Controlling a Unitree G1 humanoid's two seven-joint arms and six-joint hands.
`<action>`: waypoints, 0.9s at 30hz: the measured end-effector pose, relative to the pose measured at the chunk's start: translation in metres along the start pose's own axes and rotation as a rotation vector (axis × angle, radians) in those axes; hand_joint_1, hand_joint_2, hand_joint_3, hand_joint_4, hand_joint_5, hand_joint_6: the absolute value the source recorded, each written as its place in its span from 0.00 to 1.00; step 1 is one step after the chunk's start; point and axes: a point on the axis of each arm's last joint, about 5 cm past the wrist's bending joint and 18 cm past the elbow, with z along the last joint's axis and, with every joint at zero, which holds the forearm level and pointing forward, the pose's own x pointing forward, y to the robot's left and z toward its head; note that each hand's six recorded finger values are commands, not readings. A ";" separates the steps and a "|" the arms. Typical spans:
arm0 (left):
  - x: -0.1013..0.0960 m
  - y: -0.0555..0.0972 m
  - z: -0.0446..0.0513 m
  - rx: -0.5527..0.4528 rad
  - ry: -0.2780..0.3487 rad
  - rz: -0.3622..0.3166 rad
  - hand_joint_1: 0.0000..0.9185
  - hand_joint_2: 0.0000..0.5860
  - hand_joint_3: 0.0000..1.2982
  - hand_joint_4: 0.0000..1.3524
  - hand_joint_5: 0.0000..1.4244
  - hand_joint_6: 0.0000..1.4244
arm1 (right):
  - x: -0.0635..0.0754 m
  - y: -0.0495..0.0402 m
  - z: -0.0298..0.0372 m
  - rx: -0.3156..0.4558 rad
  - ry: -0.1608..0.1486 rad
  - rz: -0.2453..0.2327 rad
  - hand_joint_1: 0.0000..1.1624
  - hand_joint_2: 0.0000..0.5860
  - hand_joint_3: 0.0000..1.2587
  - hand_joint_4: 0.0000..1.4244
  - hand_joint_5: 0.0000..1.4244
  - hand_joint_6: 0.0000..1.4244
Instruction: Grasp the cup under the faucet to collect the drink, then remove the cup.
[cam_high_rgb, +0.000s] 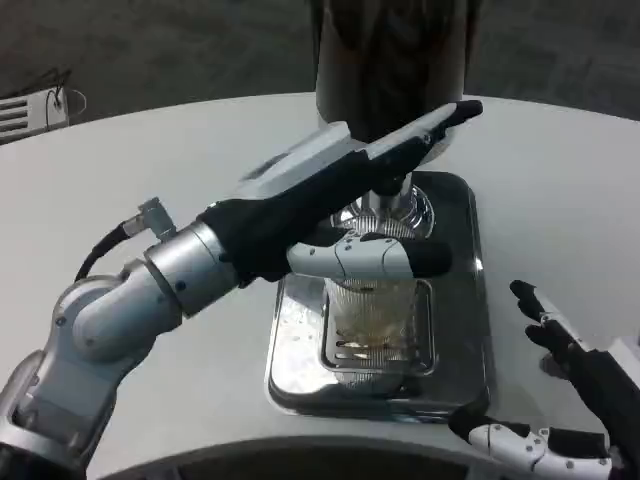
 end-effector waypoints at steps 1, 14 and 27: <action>0.000 0.000 0.0001 0.001 0.000 -0.001 0.00 0.00 0.01 0.00 0.02 0.07 | 0.003 0.0007 -0.0011 0.006 0.000 -0.004 0.69 0.37 0.00 0.00 0.02 0.05; -0.002 0.003 0.0002 0.018 0.006 -0.016 0.00 0.00 0.02 0.00 0.02 0.07 | 0.028 0.0068 -0.0051 0.053 -0.032 -0.015 0.69 0.37 0.00 0.00 0.00 0.03; -0.003 0.005 0.0015 0.031 0.009 -0.022 0.00 0.00 0.02 0.00 0.02 0.07 | 0.048 0.0116 -0.0045 0.087 -0.048 -0.024 0.69 0.37 0.00 0.00 0.00 0.02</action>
